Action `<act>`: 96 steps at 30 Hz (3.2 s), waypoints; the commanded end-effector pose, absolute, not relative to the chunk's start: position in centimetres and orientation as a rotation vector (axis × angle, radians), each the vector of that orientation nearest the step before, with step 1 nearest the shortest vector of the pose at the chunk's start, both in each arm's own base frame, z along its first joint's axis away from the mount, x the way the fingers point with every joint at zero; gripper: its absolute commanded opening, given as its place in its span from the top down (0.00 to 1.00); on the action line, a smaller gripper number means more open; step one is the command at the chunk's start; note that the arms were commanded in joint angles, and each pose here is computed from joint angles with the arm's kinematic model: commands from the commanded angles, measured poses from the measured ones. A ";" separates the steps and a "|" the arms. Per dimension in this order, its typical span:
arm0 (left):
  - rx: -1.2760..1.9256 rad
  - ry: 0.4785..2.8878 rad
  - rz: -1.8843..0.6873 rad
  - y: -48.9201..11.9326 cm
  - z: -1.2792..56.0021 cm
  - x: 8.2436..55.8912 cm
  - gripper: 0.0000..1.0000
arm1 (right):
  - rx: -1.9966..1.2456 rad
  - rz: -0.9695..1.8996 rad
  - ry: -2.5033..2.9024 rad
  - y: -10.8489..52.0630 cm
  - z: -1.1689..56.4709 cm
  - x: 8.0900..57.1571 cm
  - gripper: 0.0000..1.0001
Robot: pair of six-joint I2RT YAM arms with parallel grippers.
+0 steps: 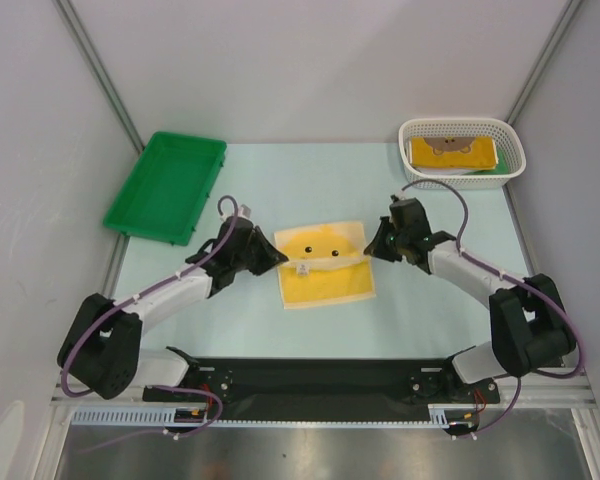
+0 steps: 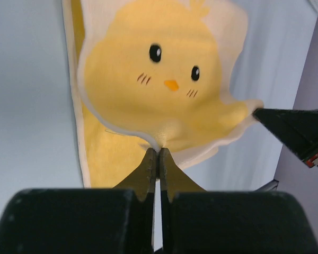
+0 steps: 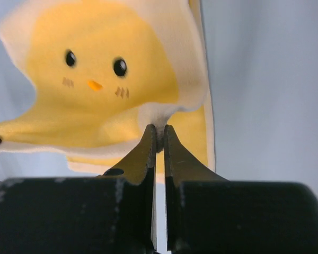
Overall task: Fold and stack the towels
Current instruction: Fold the towel
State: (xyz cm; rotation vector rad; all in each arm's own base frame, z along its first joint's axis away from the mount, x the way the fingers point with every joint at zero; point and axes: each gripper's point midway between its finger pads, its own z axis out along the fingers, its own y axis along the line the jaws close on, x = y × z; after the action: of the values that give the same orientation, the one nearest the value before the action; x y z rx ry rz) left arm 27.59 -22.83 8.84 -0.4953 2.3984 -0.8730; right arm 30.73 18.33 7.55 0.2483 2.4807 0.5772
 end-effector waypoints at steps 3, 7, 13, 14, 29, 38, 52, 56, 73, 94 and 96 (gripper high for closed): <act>-0.279 2.247 -0.839 -22.1 13.7 32.4 1.00 | 0.085 0.660 2.263 19.2 13.2 37.6 1.00; -0.126 2.221 -0.922 -23.2 13.3 30.9 1.00 | 0.006 0.708 2.227 20.3 13.5 36.5 1.00; -0.051 2.279 -1.015 -24.4 8.8 25.1 1.00 | 0.031 0.748 2.354 20.0 7.0 29.8 1.00; -0.047 2.315 -1.015 -24.3 7.7 24.0 1.00 | 0.039 0.744 2.370 19.7 6.4 29.2 1.00; -0.056 2.460 -0.968 -23.7 4.0 20.2 1.00 | 0.062 0.631 2.498 17.0 4.3 25.3 1.00; -0.112 2.433 -0.981 -22.3 3.1 18.2 1.00 | 0.087 0.677 2.502 16.9 3.2 23.5 1.00; -0.022 2.503 -0.935 -23.0 4.2 18.5 1.00 | 0.089 0.647 2.506 16.8 5.8 24.2 1.00; -0.009 2.507 -0.955 -23.4 4.9 18.0 1.00 | 0.096 0.616 2.533 16.1 5.7 23.3 1.00; 0.038 2.627 -1.002 -23.5 1.2 13.6 0.60 | 0.155 0.561 2.581 14.7 2.6 21.2 0.76; -0.011 2.699 -0.776 -22.5 2.6 15.1 0.56 | 0.127 0.647 2.537 17.2 6.5 23.2 0.70; -0.028 2.698 -0.753 -22.3 2.2 15.4 0.54 | 0.121 0.642 2.537 17.2 6.2 23.1 0.71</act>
State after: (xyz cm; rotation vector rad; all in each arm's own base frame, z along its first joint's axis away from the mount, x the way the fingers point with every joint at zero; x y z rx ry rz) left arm 14.81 -22.10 2.23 -0.0036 2.7245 -0.7648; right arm 22.21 16.33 5.26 0.1316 2.5879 0.6035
